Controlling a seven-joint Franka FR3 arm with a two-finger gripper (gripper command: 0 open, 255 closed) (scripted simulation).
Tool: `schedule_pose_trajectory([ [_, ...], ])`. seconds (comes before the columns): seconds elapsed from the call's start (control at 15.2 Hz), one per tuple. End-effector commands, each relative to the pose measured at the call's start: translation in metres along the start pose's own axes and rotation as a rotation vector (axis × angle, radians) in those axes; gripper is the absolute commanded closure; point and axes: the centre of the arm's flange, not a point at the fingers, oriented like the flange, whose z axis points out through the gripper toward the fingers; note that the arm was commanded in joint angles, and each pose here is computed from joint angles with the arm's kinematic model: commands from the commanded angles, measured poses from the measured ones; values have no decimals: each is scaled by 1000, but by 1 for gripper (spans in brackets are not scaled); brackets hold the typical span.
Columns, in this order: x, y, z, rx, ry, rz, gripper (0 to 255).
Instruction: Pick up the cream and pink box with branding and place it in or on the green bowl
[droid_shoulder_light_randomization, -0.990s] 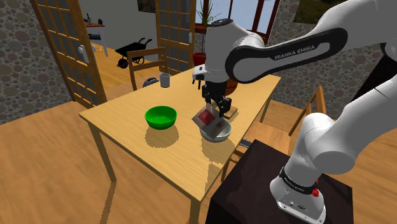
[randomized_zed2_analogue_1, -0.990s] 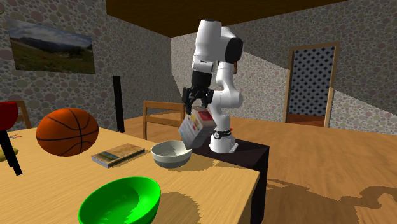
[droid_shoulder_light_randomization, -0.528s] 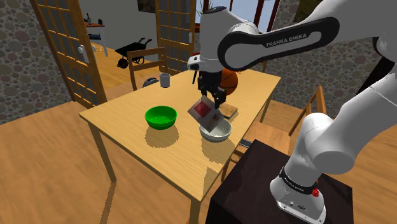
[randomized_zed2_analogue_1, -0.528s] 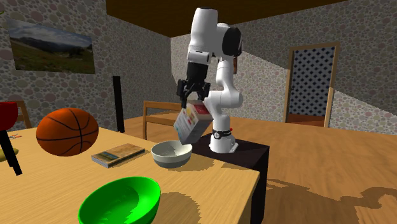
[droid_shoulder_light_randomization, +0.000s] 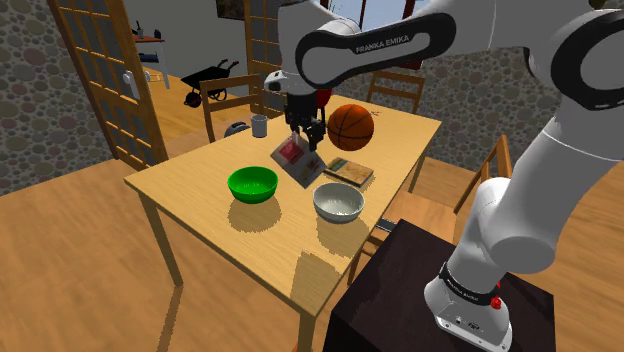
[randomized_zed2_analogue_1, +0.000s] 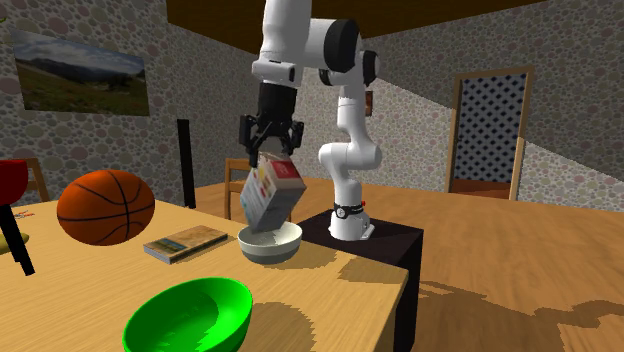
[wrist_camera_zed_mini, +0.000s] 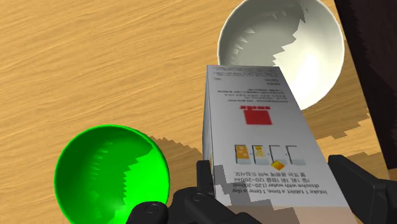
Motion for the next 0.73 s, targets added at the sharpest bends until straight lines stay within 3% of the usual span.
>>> schedule_pose_trajectory([
  [0.0,0,29,-1,-2,0,0,255],
  [0.66,14,159,-15,-2,0,0,255],
])
